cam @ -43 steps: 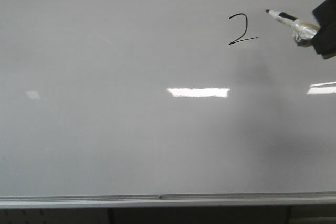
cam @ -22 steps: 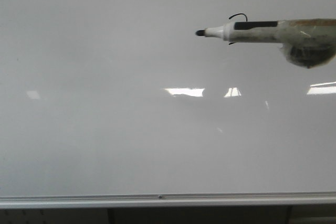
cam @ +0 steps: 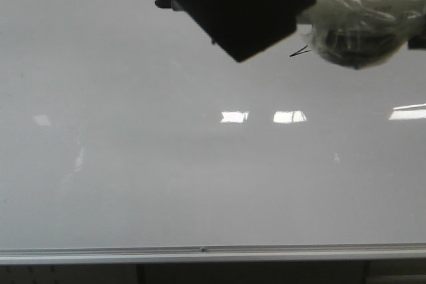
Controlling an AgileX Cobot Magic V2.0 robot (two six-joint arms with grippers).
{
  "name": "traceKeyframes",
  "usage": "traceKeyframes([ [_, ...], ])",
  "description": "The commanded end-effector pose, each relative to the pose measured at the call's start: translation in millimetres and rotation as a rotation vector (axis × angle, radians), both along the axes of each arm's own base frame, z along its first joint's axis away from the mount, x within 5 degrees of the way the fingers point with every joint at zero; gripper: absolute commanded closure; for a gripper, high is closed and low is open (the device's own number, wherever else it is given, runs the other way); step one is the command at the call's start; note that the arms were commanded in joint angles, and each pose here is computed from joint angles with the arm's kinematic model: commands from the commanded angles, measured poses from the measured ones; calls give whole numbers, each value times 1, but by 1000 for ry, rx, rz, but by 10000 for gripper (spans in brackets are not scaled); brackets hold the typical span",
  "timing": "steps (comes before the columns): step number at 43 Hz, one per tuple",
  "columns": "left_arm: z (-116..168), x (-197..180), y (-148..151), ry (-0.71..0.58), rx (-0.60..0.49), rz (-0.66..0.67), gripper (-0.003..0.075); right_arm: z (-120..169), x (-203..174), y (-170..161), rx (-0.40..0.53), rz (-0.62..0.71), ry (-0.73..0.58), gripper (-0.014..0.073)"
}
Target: Write number 2 on whiteboard
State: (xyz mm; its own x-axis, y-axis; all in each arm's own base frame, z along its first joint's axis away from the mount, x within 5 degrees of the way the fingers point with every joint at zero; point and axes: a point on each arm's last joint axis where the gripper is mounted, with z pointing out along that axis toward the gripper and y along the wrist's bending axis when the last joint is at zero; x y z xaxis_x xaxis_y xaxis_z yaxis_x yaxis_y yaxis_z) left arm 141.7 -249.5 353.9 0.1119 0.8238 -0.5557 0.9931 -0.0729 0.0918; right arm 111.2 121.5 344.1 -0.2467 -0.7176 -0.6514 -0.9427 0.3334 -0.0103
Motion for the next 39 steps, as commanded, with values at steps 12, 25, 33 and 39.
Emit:
traceKeyframes([
  [12, 16, -4, -2, -15, -76, -2, 435, 16, -1, 2, 84, -6, -55, 621],
  [25, 16, -4, -2, -15, -76, -2, 671, 16, -1, 2, 85, -7, -57, 597],
  [33, 16, -4, -2, -14, -77, -1, 732, 16, -1, 2, 85, -7, -57, 301],
  [39, 16, -3, -1, -19, -73, 1, 733, 16, 0, -1, 61, -13, -72, 55],
])
